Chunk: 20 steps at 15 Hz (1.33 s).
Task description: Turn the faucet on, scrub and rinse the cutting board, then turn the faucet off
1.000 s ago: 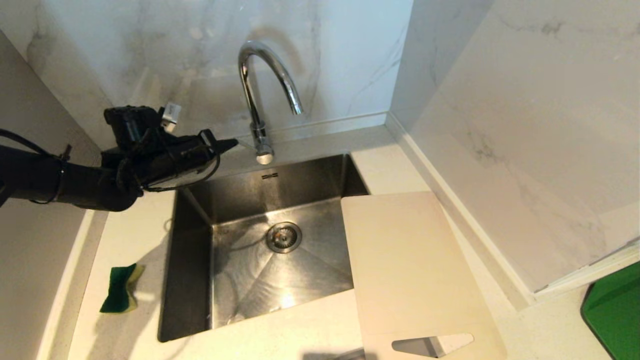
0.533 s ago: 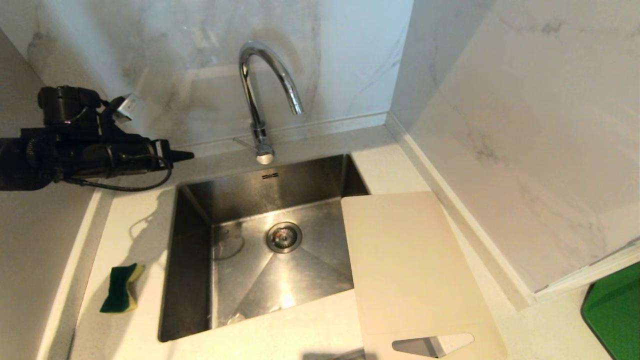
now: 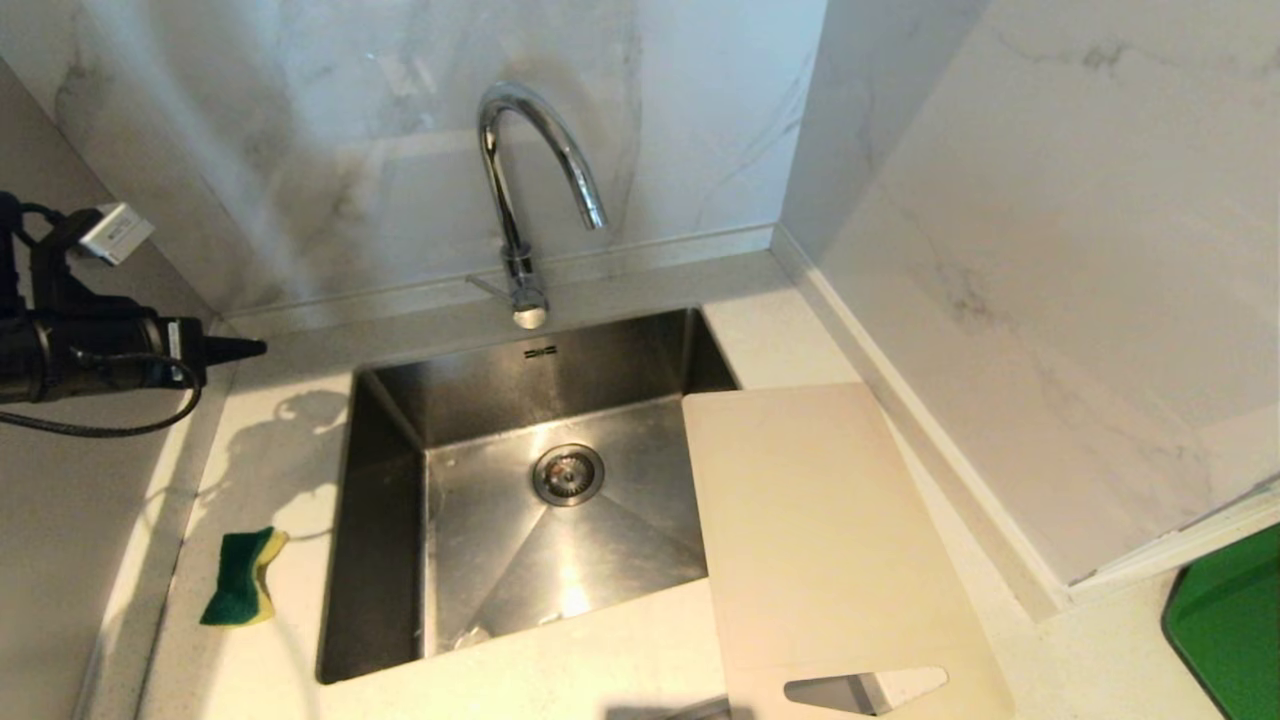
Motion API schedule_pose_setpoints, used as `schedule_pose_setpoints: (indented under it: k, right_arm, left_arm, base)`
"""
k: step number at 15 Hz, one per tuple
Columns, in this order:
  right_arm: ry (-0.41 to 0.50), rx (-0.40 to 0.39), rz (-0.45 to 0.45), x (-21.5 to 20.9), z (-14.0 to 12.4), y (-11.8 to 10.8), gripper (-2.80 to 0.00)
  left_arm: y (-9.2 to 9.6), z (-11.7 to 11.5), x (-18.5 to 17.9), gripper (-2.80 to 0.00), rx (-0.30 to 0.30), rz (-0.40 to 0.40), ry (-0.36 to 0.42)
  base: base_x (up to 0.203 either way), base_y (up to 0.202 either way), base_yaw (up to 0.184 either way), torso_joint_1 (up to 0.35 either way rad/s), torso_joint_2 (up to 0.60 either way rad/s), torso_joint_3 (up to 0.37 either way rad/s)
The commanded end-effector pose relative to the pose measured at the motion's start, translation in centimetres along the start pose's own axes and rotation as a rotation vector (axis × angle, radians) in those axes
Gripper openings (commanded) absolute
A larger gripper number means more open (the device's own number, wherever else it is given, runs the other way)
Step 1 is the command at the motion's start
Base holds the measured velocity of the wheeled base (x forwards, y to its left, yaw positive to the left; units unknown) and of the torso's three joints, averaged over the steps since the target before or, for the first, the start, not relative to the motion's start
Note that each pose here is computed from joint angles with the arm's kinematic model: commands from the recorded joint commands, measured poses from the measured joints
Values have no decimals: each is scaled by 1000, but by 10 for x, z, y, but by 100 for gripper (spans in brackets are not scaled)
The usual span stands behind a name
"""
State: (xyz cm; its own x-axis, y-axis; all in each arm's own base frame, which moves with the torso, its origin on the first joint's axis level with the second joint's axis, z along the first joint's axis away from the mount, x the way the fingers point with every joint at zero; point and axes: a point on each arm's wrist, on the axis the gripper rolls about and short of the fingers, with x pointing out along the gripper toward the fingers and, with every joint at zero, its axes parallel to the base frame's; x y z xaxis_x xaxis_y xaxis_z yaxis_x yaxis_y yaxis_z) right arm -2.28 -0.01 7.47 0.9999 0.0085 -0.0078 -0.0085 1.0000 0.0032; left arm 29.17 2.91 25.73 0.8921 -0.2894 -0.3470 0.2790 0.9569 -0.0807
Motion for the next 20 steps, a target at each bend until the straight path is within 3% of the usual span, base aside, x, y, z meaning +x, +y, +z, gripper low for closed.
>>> schedule_pose_setpoints:
  k: [1, 7, 16, 20]
  right_arm:
    - [1, 0, 1, 0, 0, 0, -280]
    - [0, 0, 1, 0, -1, 0, -280]
    - [1, 0, 1, 0, 0, 0, -280]
    - [0, 0, 1, 0, 0, 0, -280]
  left_arm:
    - [-3, -8, -28, -280, 10, 31, -11]
    - [-18, -52, -68, -280, -29, 52, 51]
    - [-49, -144, -95, -280, -9, 1, 207]
    - [-46, -155, -103, -280, 70, 194, 224]
  base:
    - [0, 0, 0, 0, 0, 0]
    - [0, 0, 0, 0, 0, 0]
    - [0, 0, 0, 0, 0, 0]
    - [0, 0, 0, 0, 0, 0]
